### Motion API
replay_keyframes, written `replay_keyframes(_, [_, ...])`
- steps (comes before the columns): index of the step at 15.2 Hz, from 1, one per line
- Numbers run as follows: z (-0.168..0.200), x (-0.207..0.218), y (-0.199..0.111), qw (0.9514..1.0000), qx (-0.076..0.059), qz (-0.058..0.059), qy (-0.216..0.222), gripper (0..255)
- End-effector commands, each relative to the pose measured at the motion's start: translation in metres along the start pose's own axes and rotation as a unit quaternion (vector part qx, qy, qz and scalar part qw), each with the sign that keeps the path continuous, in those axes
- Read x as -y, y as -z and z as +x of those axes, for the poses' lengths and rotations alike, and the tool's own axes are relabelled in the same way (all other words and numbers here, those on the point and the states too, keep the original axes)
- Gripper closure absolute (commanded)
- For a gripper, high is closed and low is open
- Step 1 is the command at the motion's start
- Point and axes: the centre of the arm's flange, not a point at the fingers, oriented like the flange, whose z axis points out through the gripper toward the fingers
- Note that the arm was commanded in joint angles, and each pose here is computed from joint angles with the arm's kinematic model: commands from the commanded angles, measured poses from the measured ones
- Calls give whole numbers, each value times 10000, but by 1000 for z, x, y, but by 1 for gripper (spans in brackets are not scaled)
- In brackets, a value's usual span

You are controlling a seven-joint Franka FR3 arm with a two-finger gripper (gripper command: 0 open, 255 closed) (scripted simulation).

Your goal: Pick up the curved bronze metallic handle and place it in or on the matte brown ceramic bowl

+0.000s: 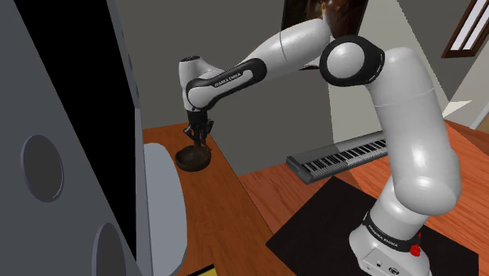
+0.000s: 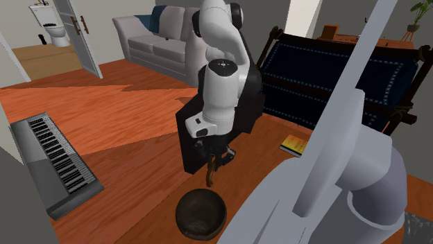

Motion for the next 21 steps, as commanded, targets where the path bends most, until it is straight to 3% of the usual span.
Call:
replay_keyframes(1, [25,-1,2,10000,1,-3,-2,255])
replay_keyframes(6, [93,-9,2,10000,1,-3,-2,255])
replay_keyframes(21, [90,-3,-77,10000,1,-3,-2,255])
